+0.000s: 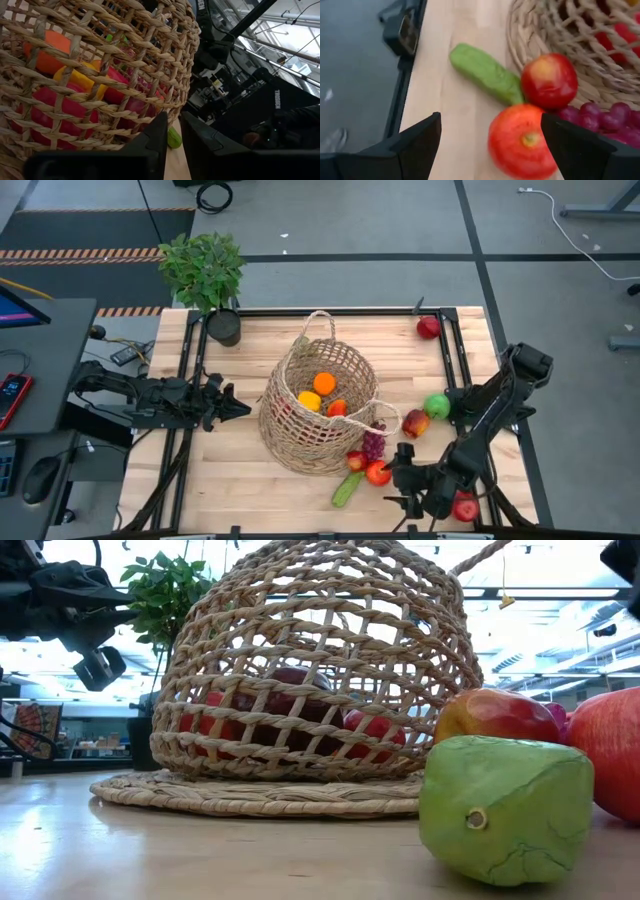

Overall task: Build produce basket
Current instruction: Put the red apple into the brown basket

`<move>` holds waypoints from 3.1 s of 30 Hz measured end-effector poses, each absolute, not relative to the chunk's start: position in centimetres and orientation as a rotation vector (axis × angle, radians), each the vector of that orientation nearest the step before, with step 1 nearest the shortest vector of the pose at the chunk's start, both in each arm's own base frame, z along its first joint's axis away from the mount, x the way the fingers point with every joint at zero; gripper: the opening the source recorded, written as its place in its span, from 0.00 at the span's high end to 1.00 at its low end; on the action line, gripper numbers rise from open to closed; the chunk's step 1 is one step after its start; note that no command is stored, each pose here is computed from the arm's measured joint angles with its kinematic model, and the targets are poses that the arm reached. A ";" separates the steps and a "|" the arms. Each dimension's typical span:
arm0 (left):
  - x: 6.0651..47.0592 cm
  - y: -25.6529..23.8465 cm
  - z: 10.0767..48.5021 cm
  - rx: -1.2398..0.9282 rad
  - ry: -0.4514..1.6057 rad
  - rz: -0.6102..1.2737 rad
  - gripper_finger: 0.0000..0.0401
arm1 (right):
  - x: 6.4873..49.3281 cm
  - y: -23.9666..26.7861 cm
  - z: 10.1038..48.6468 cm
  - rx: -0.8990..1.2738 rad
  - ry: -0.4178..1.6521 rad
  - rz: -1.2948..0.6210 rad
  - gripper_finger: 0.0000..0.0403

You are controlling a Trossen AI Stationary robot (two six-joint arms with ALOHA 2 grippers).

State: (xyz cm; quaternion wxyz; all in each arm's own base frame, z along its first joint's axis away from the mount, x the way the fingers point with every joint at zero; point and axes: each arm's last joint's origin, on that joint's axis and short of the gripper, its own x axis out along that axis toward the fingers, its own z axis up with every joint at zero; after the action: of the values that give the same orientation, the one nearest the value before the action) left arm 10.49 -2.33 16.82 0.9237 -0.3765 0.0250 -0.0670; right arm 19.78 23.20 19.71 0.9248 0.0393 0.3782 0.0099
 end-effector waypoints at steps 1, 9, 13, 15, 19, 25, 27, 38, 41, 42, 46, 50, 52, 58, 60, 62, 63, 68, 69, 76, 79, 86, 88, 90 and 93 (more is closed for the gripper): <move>10.5 -2.3 16.8 -0.772 0.051 -0.138 0.85 | 19.8 23.1 19.5 0.091 0.762 0.002 0.14; 10.5 -2.3 16.8 -0.772 0.052 -0.138 0.86 | 20.3 22.0 18.2 0.119 0.691 -0.068 0.14; 10.5 -2.3 16.8 -0.772 0.052 -0.138 0.85 | 20.2 21.4 17.1 0.152 0.687 -0.085 0.14; 10.5 -2.3 16.8 -0.772 0.052 -0.137 0.85 | 20.2 21.4 16.9 0.177 0.676 -0.083 0.14; 10.5 -2.3 16.8 -0.772 0.052 -0.137 0.84 | 20.2 21.2 16.5 0.183 0.662 -0.075 0.14; 10.5 -2.3 16.8 -0.773 0.052 -0.137 0.86 | 19.9 20.5 15.3 0.168 0.654 -0.035 0.14; 10.5 -2.3 16.8 -0.772 0.052 -0.137 0.86 | 20.0 20.4 15.1 0.174 0.687 0.018 0.12; 10.5 -2.3 16.8 -0.772 0.052 -0.137 0.85 | 20.6 19.8 15.0 0.072 0.687 0.035 0.03; 10.5 -2.3 16.8 -0.772 0.051 -0.137 0.86 | 20.4 19.4 14.4 0.083 0.697 0.027 0.03; 10.5 -2.3 16.8 -0.772 0.052 -0.137 0.86 | 20.2 19.2 14.2 0.099 0.706 0.025 0.03; 10.5 -2.3 16.8 -0.772 0.051 -0.138 0.85 | 19.9 19.0 13.7 0.132 0.718 0.026 0.04; 10.5 -2.3 16.8 -0.772 0.052 -0.137 0.84 | 19.6 18.7 13.2 0.119 0.738 0.035 0.04; 10.5 -2.3 16.8 -0.772 0.052 -0.137 0.84 | 19.5 18.5 12.8 0.117 0.763 0.052 0.04; 10.5 -2.3 16.8 -0.772 0.052 -0.137 0.85 | 19.4 18.3 12.5 0.144 0.794 0.076 0.10; 10.5 -2.3 16.8 -0.772 0.052 -0.137 0.86 | 19.4 18.3 12.6 0.151 0.789 0.080 0.11; 10.5 -2.3 16.8 -0.773 0.052 -0.138 0.85 | 19.5 18.4 12.6 0.159 0.784 0.087 0.12; 10.5 -2.3 16.8 -0.772 0.052 -0.137 0.85 | 19.5 18.4 12.6 0.163 0.784 0.091 0.12; 10.5 -2.3 16.8 -0.772 0.052 -0.137 0.84 | 20.0 18.9 13.4 0.179 0.774 0.110 0.12; 10.5 -2.3 16.8 -0.773 0.051 -0.137 0.84 | 20.1 19.1 13.7 0.183 0.773 0.121 0.12; 10.5 -2.3 16.8 -0.773 0.052 -0.137 0.85 | 21.4 20.7 16.3 0.173 0.824 0.185 0.12; 10.5 -2.3 16.8 -0.772 0.052 -0.137 0.85 | 22.2 21.7 18.4 0.145 0.810 0.255 0.12; 10.5 -2.3 16.8 -0.772 0.052 -0.137 0.85 | 24.2 24.0 24.5 0.102 0.627 0.376 0.12; 10.5 -2.3 16.8 -0.773 0.052 -0.138 0.86 | 24.7 24.5 26.5 0.090 0.562 0.395 0.12; 10.5 -2.3 16.8 -0.772 0.051 -0.137 0.86 | 25.3 24.8 28.8 0.090 0.484 0.417 0.12; 10.5 -2.3 16.8 -0.772 0.052 -0.137 0.86 | 26.3 24.9 32.5 0.083 0.351 0.440 0.12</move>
State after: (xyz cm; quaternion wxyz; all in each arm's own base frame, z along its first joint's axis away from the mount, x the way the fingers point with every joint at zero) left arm 10.49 -2.33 16.81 0.9238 -0.3762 0.0251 -0.0670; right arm 26.28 24.85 32.50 0.9598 0.0410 0.1733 0.2169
